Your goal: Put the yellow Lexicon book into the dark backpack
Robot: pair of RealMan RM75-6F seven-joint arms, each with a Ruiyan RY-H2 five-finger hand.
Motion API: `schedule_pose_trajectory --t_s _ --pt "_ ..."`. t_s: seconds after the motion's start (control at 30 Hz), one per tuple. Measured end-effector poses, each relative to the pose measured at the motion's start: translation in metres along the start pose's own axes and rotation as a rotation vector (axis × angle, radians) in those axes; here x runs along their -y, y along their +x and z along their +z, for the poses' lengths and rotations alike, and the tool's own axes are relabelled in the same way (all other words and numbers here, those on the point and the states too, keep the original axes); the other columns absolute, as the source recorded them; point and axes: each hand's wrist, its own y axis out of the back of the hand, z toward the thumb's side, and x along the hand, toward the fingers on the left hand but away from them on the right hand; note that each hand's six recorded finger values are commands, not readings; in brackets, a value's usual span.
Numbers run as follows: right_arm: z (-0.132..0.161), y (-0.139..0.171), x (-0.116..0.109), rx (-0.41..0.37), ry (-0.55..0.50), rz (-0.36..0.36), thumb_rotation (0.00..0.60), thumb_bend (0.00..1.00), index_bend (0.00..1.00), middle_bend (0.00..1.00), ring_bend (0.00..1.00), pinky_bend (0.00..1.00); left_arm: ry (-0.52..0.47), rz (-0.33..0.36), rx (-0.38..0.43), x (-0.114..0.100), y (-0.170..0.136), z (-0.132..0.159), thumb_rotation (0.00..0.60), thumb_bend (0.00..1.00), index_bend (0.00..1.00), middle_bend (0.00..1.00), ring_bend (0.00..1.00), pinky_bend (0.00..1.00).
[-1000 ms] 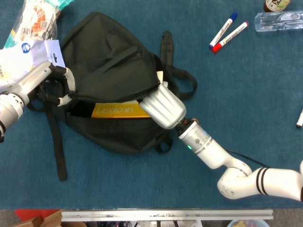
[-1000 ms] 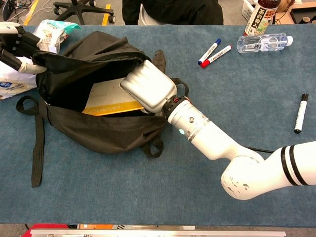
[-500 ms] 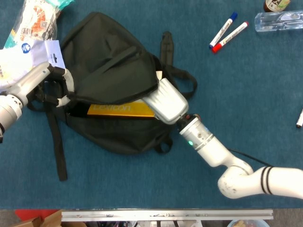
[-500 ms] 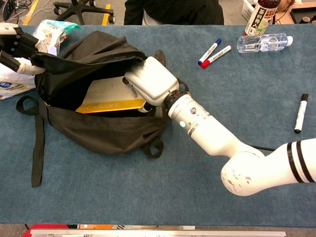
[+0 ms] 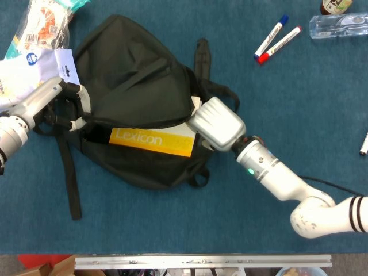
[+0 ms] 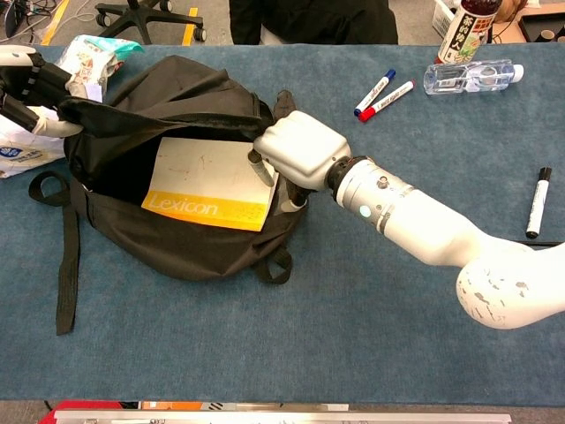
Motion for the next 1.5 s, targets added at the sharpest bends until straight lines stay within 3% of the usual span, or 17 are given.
schedule_pose_trajectory --t_s 0.53,0.73,1.23,1.5 --pt "-0.004 -0.007 0.017 0.007 0.126 -0.003 0.600 0.00 0.60 0.98 1.00 0.86 -0.010 0.004 0.000 -0.001 -0.002 0.000 0.600 0.39 0.68 0.71 0.58 0.17" --pt "0.007 -0.018 0.022 0.012 0.134 -0.020 0.600 0.00 0.60 0.98 1.00 0.86 -0.011 0.002 0.004 0.000 -0.003 0.002 0.600 0.39 0.68 0.71 0.58 0.17" --pt "0.027 -0.041 0.016 0.056 0.148 -0.142 0.600 0.00 0.60 0.98 0.99 0.86 -0.008 0.001 0.000 0.002 -0.006 0.003 0.600 0.39 0.68 0.71 0.58 0.17" --pt "0.034 -0.048 0.008 0.098 0.153 -0.244 0.600 0.00 0.60 0.97 0.98 0.86 -0.007 -0.001 -0.003 0.003 -0.008 0.003 0.600 0.39 0.68 0.71 0.58 0.17"
